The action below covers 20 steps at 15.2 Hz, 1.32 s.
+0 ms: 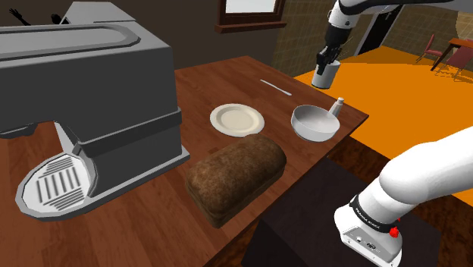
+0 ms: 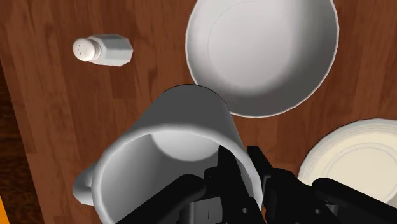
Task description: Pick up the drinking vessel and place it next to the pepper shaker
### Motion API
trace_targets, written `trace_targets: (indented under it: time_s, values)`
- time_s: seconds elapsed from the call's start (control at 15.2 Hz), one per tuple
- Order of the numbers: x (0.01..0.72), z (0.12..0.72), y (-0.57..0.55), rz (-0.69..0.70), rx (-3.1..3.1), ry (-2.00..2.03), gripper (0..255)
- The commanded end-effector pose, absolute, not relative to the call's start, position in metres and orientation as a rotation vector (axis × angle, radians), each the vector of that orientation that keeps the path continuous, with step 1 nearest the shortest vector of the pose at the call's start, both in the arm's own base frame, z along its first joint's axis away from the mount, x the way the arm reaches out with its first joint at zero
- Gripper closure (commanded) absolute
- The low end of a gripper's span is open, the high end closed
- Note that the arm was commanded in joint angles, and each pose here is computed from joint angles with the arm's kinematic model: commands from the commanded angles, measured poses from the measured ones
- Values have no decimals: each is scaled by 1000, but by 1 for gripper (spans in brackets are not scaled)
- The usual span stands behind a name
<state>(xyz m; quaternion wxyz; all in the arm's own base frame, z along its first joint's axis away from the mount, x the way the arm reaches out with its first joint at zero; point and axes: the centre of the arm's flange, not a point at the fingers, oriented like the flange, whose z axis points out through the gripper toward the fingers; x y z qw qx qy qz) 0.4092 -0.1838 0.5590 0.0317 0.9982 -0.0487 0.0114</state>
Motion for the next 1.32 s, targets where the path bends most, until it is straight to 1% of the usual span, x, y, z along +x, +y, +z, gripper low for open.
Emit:
trace_targets:
  time_s: [0.0, 1.25]
  values:
    - [400, 556, -209, 35, 3074, -147, 255]
    - [312, 556, -444, 35, 3074, -147, 255]
